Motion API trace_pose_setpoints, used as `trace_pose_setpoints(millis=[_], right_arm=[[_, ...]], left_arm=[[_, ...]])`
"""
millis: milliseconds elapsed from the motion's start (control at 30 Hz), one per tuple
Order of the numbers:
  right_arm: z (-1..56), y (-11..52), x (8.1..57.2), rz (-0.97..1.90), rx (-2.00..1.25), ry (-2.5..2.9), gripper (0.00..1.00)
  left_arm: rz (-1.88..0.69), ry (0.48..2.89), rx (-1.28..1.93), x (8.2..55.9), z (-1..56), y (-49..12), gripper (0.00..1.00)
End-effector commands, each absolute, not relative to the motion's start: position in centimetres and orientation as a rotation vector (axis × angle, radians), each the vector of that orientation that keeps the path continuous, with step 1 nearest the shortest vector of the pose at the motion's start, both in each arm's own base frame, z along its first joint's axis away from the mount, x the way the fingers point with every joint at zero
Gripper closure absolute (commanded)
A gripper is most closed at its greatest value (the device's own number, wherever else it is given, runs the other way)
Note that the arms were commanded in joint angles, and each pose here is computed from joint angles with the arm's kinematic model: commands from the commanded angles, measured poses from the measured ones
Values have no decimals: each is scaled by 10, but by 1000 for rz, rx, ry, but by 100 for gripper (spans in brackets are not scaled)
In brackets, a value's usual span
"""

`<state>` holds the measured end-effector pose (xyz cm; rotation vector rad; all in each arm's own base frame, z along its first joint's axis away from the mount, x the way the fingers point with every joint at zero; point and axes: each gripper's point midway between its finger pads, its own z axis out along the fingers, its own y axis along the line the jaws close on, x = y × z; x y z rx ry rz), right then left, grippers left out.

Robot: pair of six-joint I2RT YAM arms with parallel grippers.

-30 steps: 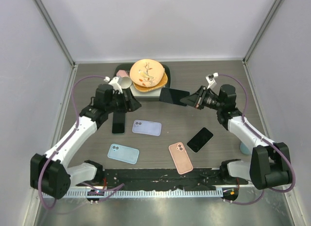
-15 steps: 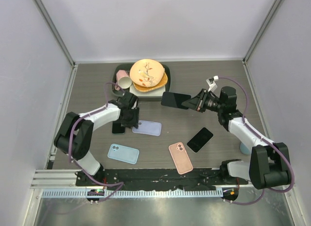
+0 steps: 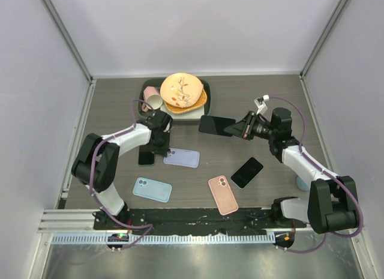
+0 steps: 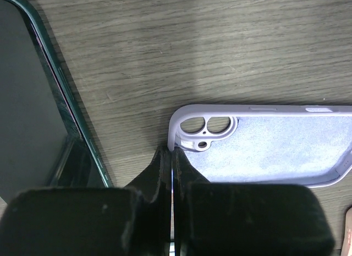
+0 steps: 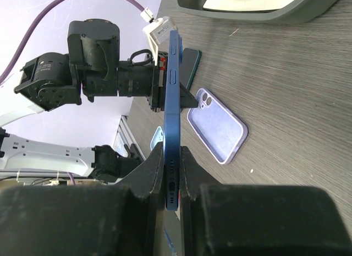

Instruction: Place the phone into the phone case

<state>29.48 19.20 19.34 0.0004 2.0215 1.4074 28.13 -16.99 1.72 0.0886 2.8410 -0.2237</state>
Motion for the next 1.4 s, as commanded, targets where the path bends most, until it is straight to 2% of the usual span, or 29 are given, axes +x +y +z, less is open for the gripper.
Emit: trace_pose_setpoints(millis=[0, 533, 1233, 1267, 1300, 1367], right_arm=[[217, 195, 292, 1424, -97, 1930, 99], [216, 197, 292, 1446, -97, 1927, 99], [206, 197, 295, 1456, -67, 1952, 99], [207, 197, 295, 1454, -67, 1950, 99], [207, 197, 295, 1454, -67, 1950, 99], [205, 197, 295, 1454, -68, 1954, 99]], left_arm=[[-437, 2745, 58, 304, 18, -222, 100], [-764, 2616, -27, 319, 58, -277, 100], [-510, 2731, 7, 297, 29, -244, 100], [-489, 2741, 25, 295, 29, -241, 99], [-467, 2741, 28, 295, 30, -238, 91], [-438, 2741, 41, 294, 33, -233, 81]])
